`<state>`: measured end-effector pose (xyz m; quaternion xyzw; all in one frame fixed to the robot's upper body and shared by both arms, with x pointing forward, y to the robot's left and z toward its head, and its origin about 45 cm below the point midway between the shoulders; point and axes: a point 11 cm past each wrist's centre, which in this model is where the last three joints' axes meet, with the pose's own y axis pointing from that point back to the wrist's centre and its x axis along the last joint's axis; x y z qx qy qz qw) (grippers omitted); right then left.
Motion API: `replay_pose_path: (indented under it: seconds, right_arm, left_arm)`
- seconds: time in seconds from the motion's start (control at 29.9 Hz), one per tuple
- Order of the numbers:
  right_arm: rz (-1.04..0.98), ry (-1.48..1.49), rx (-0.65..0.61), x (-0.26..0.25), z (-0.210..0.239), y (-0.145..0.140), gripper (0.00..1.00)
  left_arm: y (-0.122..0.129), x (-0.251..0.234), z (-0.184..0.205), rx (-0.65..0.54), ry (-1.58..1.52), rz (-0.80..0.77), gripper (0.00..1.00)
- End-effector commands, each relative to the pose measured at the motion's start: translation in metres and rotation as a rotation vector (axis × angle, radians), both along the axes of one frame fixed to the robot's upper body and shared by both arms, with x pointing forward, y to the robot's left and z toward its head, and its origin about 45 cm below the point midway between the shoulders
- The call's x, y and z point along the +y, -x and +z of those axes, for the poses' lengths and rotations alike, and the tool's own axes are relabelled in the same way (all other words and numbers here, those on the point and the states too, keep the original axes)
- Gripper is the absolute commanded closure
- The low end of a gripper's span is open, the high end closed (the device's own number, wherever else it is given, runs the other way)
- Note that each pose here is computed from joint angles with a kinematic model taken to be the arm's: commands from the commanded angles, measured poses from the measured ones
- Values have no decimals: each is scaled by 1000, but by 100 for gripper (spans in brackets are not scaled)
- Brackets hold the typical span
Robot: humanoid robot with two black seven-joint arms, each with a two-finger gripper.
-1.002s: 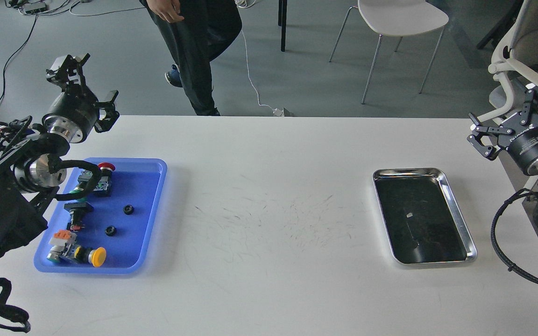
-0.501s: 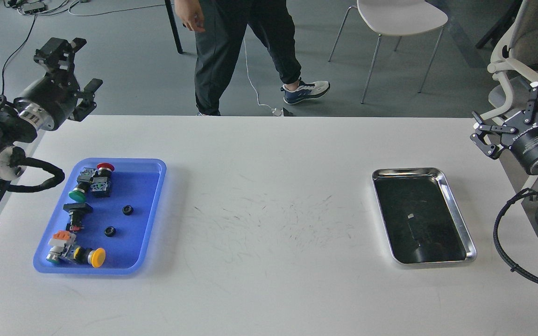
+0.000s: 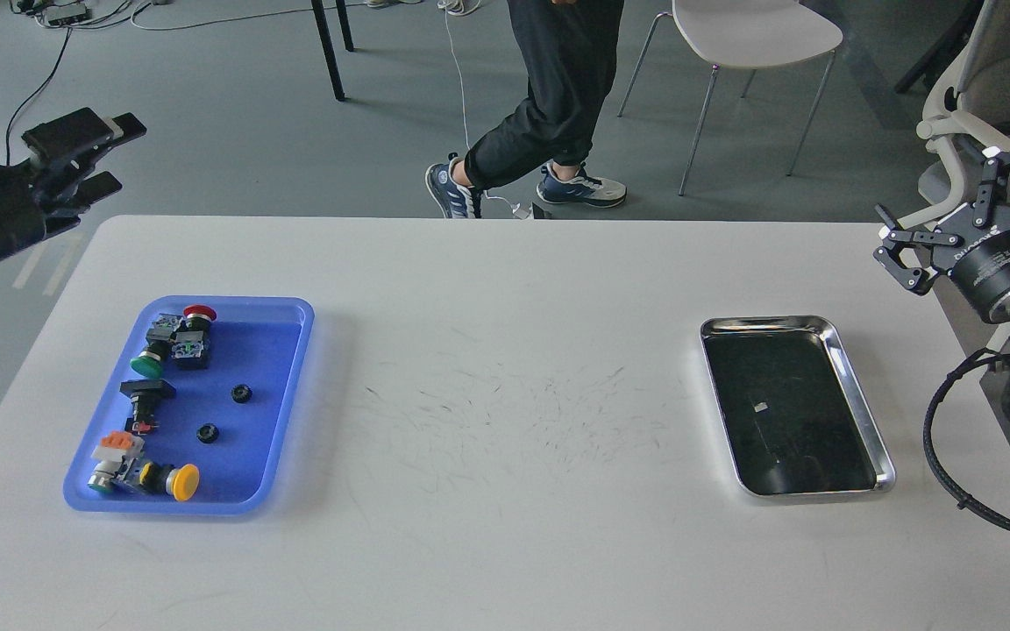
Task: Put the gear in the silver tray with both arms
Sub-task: 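Lower the left gripper into the blue tray and grasp a black gear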
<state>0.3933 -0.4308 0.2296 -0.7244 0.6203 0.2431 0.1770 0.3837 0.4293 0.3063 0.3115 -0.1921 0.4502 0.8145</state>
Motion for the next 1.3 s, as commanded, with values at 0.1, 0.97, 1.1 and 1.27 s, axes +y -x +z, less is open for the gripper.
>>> replay_pose_path:
  seconds: [0.1, 0.97, 1.1, 1.27]
  right_arm:
    - [5, 24, 16, -4, -2, 5, 1]
    - [-1, 28, 15, -5, -1, 3, 2]
    - [-4, 29, 16, -6, -1, 3, 2]
    - [-6, 30, 17, -7, -1, 3, 2]
  left_arm:
    - [42, -30, -12, 14, -304, -225, 2]
    - [76, -36, -147, 38, -874, -620, 7]
    - [72, -33, -159, 58, -857, -626, 10]
    - [66, -28, -168, 64, -852, -617, 10]
